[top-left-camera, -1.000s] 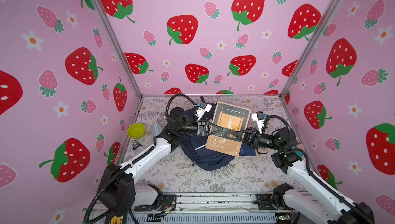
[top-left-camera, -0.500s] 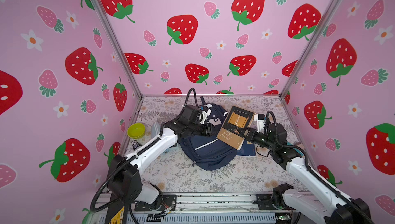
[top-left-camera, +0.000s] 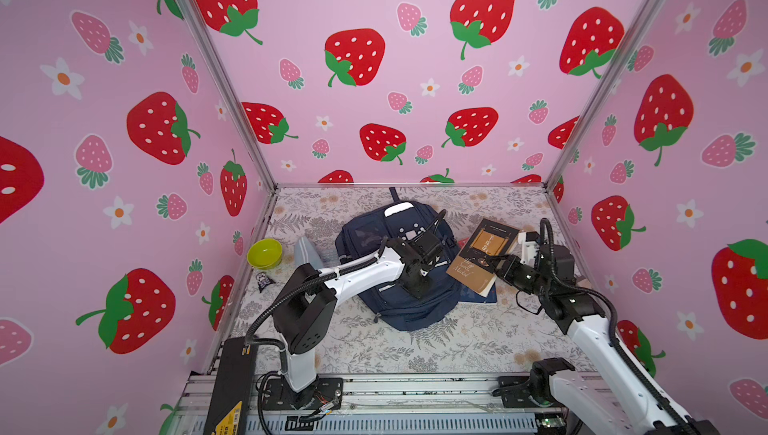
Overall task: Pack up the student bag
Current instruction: 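Lower the brown book into the backpack opening with the right gripper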
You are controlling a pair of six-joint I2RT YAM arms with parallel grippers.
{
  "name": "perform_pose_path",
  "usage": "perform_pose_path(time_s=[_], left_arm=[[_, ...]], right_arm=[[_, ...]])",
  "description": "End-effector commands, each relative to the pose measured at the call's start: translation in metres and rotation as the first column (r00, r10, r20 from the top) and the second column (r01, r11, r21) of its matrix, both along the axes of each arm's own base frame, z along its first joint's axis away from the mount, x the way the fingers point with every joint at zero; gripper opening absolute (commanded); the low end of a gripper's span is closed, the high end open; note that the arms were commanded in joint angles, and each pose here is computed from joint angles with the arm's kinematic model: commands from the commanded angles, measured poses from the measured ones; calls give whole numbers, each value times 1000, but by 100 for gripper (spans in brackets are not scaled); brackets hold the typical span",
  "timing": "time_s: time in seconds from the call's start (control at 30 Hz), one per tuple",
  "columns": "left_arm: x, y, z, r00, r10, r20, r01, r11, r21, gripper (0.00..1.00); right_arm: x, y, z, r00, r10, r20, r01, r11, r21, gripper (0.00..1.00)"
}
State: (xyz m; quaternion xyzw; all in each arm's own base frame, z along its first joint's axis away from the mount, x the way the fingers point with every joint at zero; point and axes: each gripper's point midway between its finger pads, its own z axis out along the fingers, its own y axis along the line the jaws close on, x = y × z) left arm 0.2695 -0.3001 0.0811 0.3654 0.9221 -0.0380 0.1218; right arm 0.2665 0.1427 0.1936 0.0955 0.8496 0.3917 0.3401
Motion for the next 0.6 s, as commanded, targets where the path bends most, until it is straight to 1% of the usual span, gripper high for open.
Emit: perform_pose_path(time_s=[0.0, 0.07, 0.1, 0.13, 0.23, 0.3, 0.33, 0.4, 0.43, 0.5, 0.57], left_arm=[[15, 2, 13, 997, -17, 76, 12, 998, 63, 29], [19, -3, 21, 995, -20, 99, 15, 999, 46, 13], [23, -6, 30, 992, -21, 126, 17, 999, 31, 9], [28, -7, 40, 987, -20, 159, 17, 1000, 18, 1], [47, -15, 83, 960, -3, 281, 21, 998, -61, 0], [57, -20, 118, 939, 28, 344, 28, 988, -155, 0], [60, -21, 131, 935, 41, 352, 36, 978, -207, 0], [67, -23, 158, 934, 82, 348, 43, 941, -336, 0], [70, -22, 167, 939, 103, 327, 36, 919, -392, 0], [71, -22, 184, 964, 117, 237, 27, 848, -530, 0], [72, -22, 192, 979, 115, 171, 18, 780, -625, 0]], right_arm=[[-3, -3, 27, 998, 11, 70, -10, 1000, -18, 0], [-8, -7, 28, 998, 10, 62, -7, 999, -44, 0], [-9, -8, 31, 997, 11, 70, -8, 999, -51, 0], [-14, -8, 29, 998, 16, 56, -13, 998, -60, 0], [-22, -8, 33, 998, 28, 56, -24, 998, -56, 0], [-28, -5, 39, 997, 50, 66, -48, 998, -34, 0], [-31, -3, 42, 996, 65, 68, -64, 998, -19, 0], [-37, 0, 45, 993, 85, 78, -85, 996, 0, 0], [-39, 1, 46, 993, 87, 80, -88, 996, 4, 0], [-43, 2, 46, 993, 93, 77, -95, 995, 21, 0], [-46, 8, 46, 991, 107, 77, -113, 991, 77, 0]])
